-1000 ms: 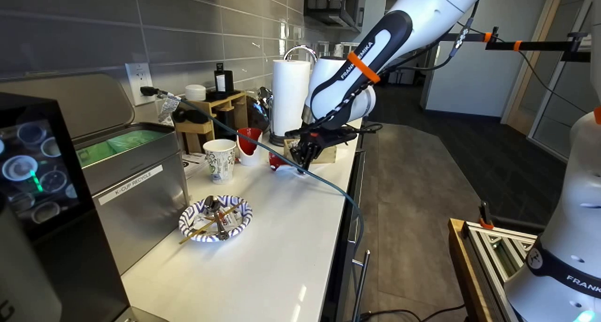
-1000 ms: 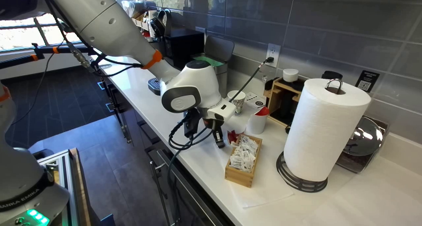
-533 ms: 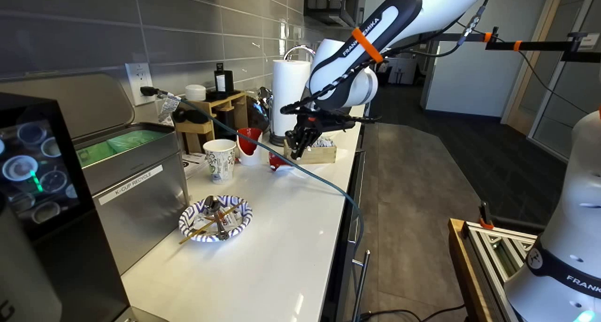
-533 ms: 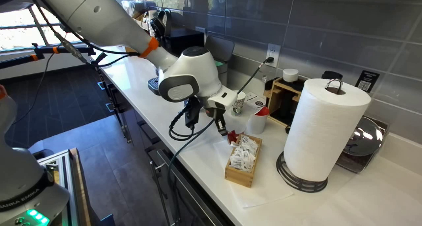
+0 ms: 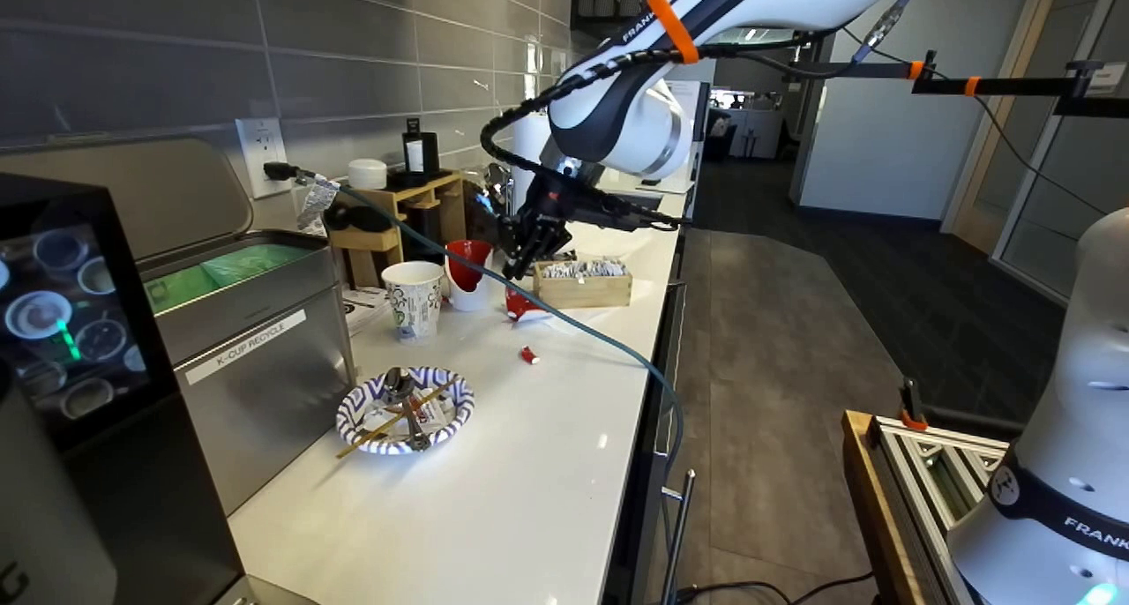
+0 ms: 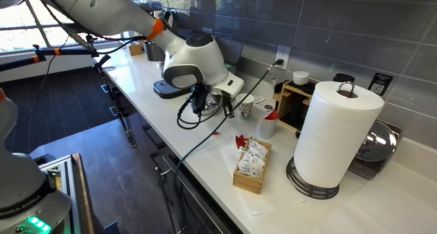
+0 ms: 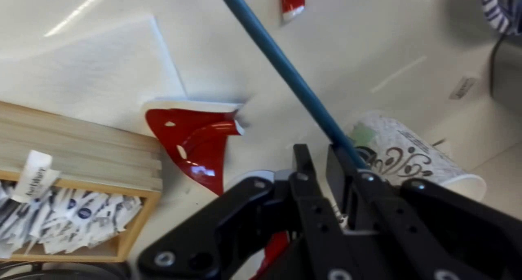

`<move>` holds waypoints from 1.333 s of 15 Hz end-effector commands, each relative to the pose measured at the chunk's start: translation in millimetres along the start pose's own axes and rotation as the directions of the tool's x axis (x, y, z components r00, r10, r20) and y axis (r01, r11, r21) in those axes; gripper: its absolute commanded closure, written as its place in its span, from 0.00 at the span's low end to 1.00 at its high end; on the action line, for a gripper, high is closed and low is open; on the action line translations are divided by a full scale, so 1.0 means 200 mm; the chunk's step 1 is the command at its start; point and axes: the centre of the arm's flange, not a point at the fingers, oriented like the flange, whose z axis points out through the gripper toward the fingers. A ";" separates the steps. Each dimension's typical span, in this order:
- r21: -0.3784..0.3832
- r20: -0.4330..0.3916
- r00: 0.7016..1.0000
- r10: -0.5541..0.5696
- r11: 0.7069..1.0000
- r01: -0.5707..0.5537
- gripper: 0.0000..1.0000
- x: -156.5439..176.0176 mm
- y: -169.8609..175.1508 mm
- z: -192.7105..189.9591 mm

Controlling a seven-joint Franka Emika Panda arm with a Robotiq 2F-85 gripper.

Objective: Put the broken piece closest to you in the broken cup

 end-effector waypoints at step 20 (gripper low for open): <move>-0.144 0.274 0.950 -0.152 0.970 0.197 0.13 -0.19 0.26 0.05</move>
